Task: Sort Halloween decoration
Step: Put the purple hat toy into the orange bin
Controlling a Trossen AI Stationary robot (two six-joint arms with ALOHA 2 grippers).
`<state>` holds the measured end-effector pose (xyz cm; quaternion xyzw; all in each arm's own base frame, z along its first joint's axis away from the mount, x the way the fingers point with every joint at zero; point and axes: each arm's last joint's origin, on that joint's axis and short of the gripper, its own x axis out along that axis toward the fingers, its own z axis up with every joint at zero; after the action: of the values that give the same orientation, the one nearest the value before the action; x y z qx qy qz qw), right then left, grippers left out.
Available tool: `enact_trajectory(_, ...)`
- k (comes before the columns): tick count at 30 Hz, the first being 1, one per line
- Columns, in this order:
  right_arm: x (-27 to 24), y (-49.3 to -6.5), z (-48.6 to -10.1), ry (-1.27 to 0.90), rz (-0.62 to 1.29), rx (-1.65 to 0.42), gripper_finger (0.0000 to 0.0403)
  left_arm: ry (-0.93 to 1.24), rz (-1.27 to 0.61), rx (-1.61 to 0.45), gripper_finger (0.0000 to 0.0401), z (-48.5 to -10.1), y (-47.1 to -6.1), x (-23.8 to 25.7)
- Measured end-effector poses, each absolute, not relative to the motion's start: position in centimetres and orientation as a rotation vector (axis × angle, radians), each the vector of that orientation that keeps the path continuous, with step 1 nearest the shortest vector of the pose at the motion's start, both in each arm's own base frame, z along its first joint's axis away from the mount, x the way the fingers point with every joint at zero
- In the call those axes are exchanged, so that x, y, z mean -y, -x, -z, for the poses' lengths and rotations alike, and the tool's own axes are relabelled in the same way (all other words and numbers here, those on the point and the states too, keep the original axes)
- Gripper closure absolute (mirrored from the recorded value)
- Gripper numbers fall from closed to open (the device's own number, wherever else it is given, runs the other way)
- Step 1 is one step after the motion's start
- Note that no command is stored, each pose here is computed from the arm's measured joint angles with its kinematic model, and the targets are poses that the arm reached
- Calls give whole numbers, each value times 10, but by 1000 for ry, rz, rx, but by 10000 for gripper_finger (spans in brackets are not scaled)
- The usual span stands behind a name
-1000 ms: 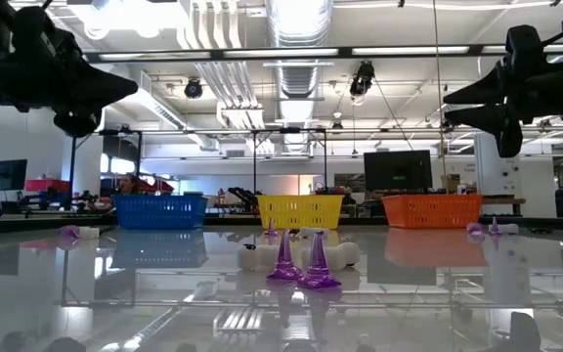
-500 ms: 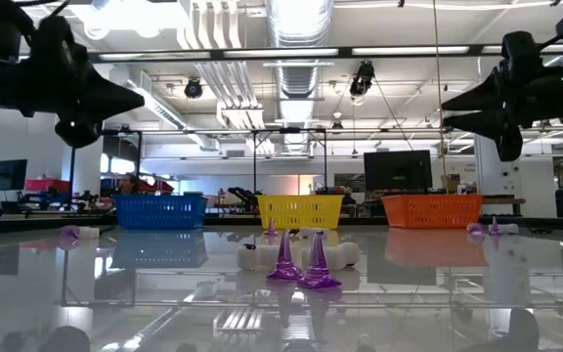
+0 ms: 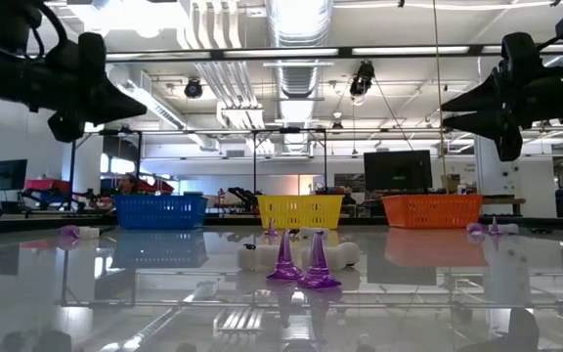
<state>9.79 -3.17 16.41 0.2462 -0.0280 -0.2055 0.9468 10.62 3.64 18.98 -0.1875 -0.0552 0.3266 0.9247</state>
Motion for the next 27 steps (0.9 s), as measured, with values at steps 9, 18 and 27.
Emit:
enact_trajectory(9, 32, -98, -164, -452, 416, 51, 271, 357, -687, 149, 401, -219, -109, -38)
enact_trajectory(18, 31, -98, -164, -639, 406, 83, 271, 365, -688, 164, 401, -250, -116, -39)
enact_trajectory(27, 31, -98, -171, -592, 393, 122, 271, 319, -723, -41, 401, -285, -115, -39)
